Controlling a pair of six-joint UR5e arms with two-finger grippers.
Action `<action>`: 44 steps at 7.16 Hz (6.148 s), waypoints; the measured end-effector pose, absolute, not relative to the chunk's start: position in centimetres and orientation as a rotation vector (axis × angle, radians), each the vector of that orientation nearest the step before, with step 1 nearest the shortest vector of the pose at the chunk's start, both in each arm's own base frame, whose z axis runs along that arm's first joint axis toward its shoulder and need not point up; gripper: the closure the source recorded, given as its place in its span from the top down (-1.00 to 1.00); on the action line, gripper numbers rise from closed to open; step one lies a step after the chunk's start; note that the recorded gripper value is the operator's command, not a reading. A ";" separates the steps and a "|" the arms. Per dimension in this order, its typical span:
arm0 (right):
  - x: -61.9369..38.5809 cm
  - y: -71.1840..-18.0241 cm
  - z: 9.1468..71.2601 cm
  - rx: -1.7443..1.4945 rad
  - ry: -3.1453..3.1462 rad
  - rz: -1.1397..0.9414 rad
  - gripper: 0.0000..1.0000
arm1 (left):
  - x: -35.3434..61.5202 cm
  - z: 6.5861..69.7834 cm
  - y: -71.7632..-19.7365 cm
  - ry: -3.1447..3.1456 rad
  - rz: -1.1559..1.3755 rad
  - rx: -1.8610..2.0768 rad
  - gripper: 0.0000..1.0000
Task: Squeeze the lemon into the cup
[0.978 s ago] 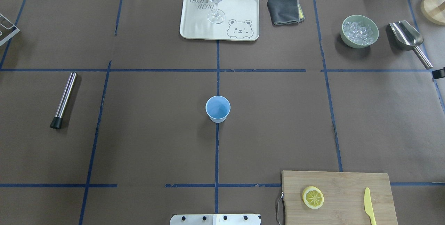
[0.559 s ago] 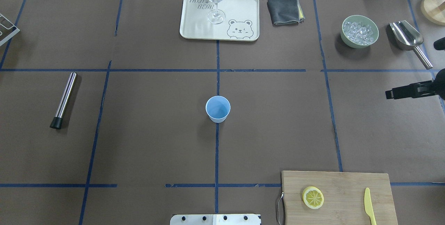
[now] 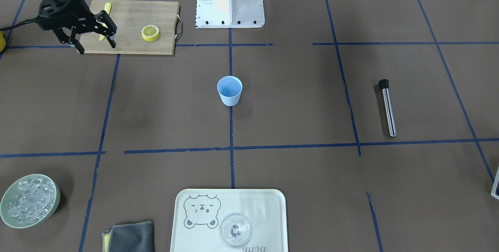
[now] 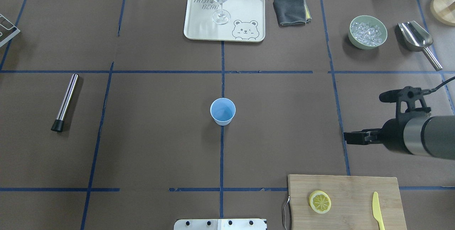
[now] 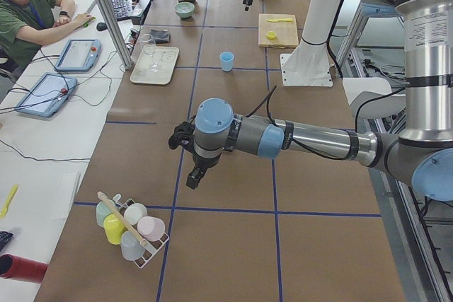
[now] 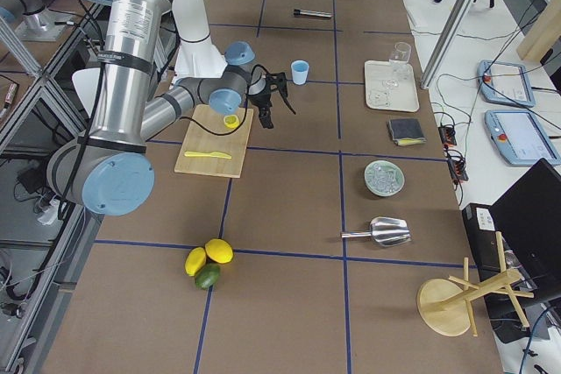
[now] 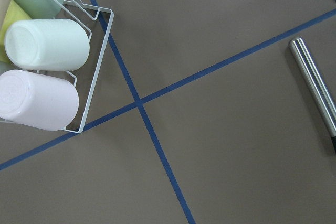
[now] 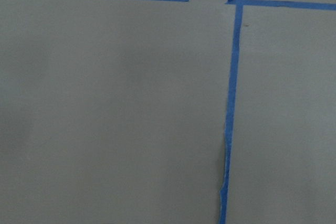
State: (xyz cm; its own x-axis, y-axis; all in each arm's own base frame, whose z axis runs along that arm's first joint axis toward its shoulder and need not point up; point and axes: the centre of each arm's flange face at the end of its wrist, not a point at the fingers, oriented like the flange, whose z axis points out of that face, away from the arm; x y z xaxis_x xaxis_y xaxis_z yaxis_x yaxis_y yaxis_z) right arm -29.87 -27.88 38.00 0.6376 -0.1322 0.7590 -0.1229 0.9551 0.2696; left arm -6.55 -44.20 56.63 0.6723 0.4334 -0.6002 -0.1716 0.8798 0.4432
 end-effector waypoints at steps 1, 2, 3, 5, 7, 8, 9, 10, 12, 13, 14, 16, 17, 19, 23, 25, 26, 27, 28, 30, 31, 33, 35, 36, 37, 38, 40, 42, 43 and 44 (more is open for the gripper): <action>-32.8 -24.9 37.9 0.323 -0.860 -0.013 1.00 | -6.5 56.6 -44.2 0.761 0.354 0.379 1.00; -35.7 -22.0 37.8 0.340 -0.820 -0.004 1.00 | -6.5 56.5 -44.2 0.759 0.359 0.390 1.00; -38.5 -18.9 37.0 0.351 -0.804 0.025 1.00 | -6.5 56.5 -44.2 0.758 0.362 0.398 1.00; -41.2 -14.9 36.5 0.350 -0.809 0.052 1.00 | -6.6 56.4 -44.2 0.756 0.364 0.405 1.00; -42.2 -13.8 37.9 0.348 -0.790 0.061 1.00 | -6.5 56.2 -44.2 0.755 0.366 0.409 1.00; -42.5 -13.7 38.6 0.347 -0.786 0.061 1.00 | -6.5 56.2 -44.2 0.755 0.367 0.412 1.00; -42.8 -13.7 38.9 0.347 -0.787 0.061 1.00 | -6.5 56.2 -44.1 0.754 0.369 0.415 1.00; -42.9 -13.6 39.1 0.347 -0.787 0.060 0.99 | -6.6 56.2 -44.1 0.754 0.369 0.417 1.00; -43.3 -13.5 39.4 0.346 -0.784 0.058 0.96 | -6.6 56.3 -44.0 0.754 0.369 0.416 1.00; -43.4 -13.4 39.6 0.346 -0.782 0.056 0.93 | -6.6 56.3 -43.9 0.754 0.369 0.415 1.00; -43.6 -13.2 39.7 0.347 -0.780 0.053 0.89 | -6.6 56.3 -43.9 0.754 0.368 0.415 1.00; -43.8 -12.9 40.0 0.346 -0.776 0.046 0.79 | -6.6 56.3 -43.9 0.754 0.369 0.416 1.00; -43.9 -12.8 39.9 0.346 -0.777 0.044 0.77 | -6.6 56.4 -43.9 0.754 0.368 0.415 1.00; -44.3 -12.5 39.5 0.344 -0.789 0.042 0.73 | -6.6 56.3 -43.9 0.754 0.368 0.415 1.00; -44.5 -12.4 39.6 0.343 -0.781 0.036 0.54 | -6.6 56.3 -43.9 0.753 0.367 0.415 1.00; -44.4 -12.4 40.2 0.343 -0.768 0.031 0.54 | -6.6 56.3 -43.8 0.753 0.367 0.415 1.00; -44.4 -12.4 40.3 0.343 -0.763 0.029 0.54 | -6.6 56.3 -43.8 0.753 0.367 0.415 1.00; -44.4 -12.4 40.4 0.342 -0.761 0.027 0.44 | -6.6 56.3 -43.8 0.754 0.367 0.415 1.00; -44.5 -12.4 40.4 0.342 -0.760 0.026 0.09 | -6.6 56.3 -43.8 0.754 0.367 0.415 1.00; -44.6 -12.4 40.2 0.340 -0.765 0.026 -0.67 | -6.6 56.3 -43.8 0.753 0.367 0.415 1.00; -44.6 -12.4 40.2 0.338 -0.766 0.026 -0.83 | -6.6 56.3 -43.8 0.753 0.367 0.415 1.00; -44.6 -12.5 39.9 0.338 -0.771 0.030 -1.00 | -6.6 56.3 -43.9 0.752 0.368 0.417 1.00; -44.2 -13.0 39.3 0.342 -0.782 0.043 -1.00 | -6.6 56.3 -43.9 0.752 0.369 0.418 1.00; -44.1 -13.3 39.2 0.344 -0.785 0.050 -1.00 | -6.6 56.3 -43.9 0.752 0.369 0.417 1.00; -43.9 -13.7 39.0 0.347 -0.786 0.059 -1.00 | -6.6 56.3 -43.9 0.752 0.369 0.417 1.00; -43.6 -14.1 38.7 0.350 -0.791 0.068 -1.00 | -6.6 56.2 -43.9 0.752 0.369 0.418 1.00; -42.7 -14.9 37.1 0.355 -0.813 0.088 -1.00 | -6.6 56.2 -44.0 0.752 0.370 0.419 1.00; -41.7 -15.4 34.8 0.357 -0.821 0.099 -1.00 | -6.6 56.2 -44.0 0.752 0.369 0.419 1.00; -41.7 -15.8 33.5 0.351 -0.823 0.105 -1.00 | -6.6 56.2 -44.1 0.752 0.370 0.419 1.00; -42.3 -16.7 31.8 0.332 -0.818 0.116 -1.00 | -6.6 56.2 -44.1 0.752 0.370 0.419 1.00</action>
State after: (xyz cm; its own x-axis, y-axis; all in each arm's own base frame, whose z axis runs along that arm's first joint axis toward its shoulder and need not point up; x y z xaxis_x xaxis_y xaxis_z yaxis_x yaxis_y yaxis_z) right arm -42.26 -16.66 31.84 0.6807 -0.0256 0.7321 -0.2282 0.9423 0.2451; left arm -6.57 -44.08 56.16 0.6738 0.4646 -0.5746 -0.1716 0.8547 0.4899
